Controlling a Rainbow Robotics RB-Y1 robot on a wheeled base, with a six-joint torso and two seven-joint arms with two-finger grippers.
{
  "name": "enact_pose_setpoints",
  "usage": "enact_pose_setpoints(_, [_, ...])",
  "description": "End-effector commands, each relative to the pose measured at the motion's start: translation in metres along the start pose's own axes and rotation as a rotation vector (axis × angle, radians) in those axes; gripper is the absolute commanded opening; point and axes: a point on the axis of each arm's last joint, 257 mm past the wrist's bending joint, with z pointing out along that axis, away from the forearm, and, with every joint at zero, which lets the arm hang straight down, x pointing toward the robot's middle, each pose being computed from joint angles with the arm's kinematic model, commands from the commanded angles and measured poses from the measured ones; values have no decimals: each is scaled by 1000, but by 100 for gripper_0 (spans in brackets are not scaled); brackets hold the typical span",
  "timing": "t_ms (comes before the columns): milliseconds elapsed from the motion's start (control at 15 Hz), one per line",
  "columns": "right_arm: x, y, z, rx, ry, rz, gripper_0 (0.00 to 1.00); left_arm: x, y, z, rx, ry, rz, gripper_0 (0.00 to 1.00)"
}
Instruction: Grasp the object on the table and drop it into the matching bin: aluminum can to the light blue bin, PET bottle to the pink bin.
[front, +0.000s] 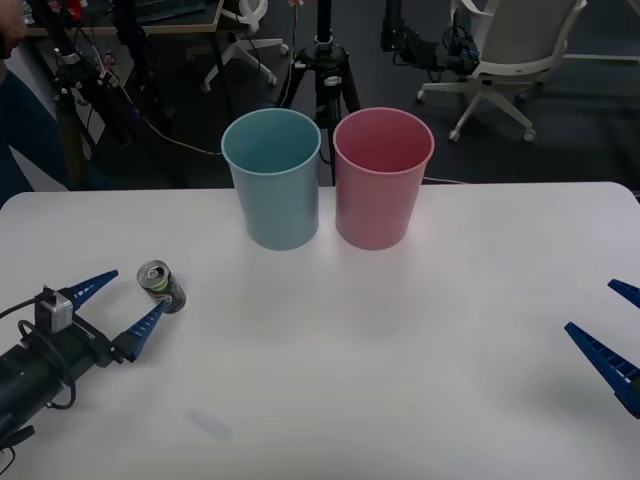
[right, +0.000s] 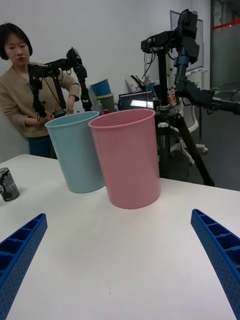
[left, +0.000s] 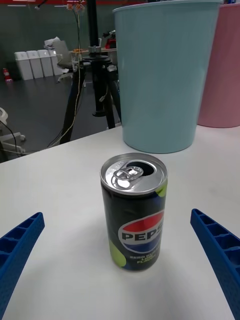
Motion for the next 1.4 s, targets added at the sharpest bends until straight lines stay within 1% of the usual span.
enact_pose_setpoints(67, [0, 0, 0, 0, 0, 0, 100, 3, -3, 12, -10, 9, -3, 100])
enact_pose_setpoints(200, [0, 0, 0, 0, 0, 0, 100, 6, -10, 21, -10, 15, -6, 100])
enact_pose_setpoints(400, [0, 0, 0, 0, 0, 0, 100, 3, -8, 35, -32, 16, -8, 100])
enact_pose_setpoints(600, [0, 0, 0, 0, 0, 0, 100, 4, -7, 47, -48, 29, -10, 100])
enact_pose_setpoints(867, [0, 0, 0, 0, 0, 0, 100, 5, -5, 53, -57, 39, -22, 100])
enact_pose_setpoints(933, [0, 0, 0, 0, 0, 0, 100, 5, -5, 53, -60, 41, -30, 93])
enact_pose_setpoints(1000, [0, 0, 0, 0, 0, 0, 100, 5, -5, 53, -60, 42, -35, 63])
enact_pose_setpoints(1067, [0, 0, 0, 0, 0, 0, 100, 5, -5, 53, -60, 40, -40, 24])
enact_pose_setpoints(1133, [0, 0, 0, 0, 0, 0, 100, 4, -4, 53, -62, 39, -43, 0])
enact_pose_setpoints(1400, [0, 0, 0, 0, 0, 0, 100, 5, -6, 53, -60, 38, -55, 0])
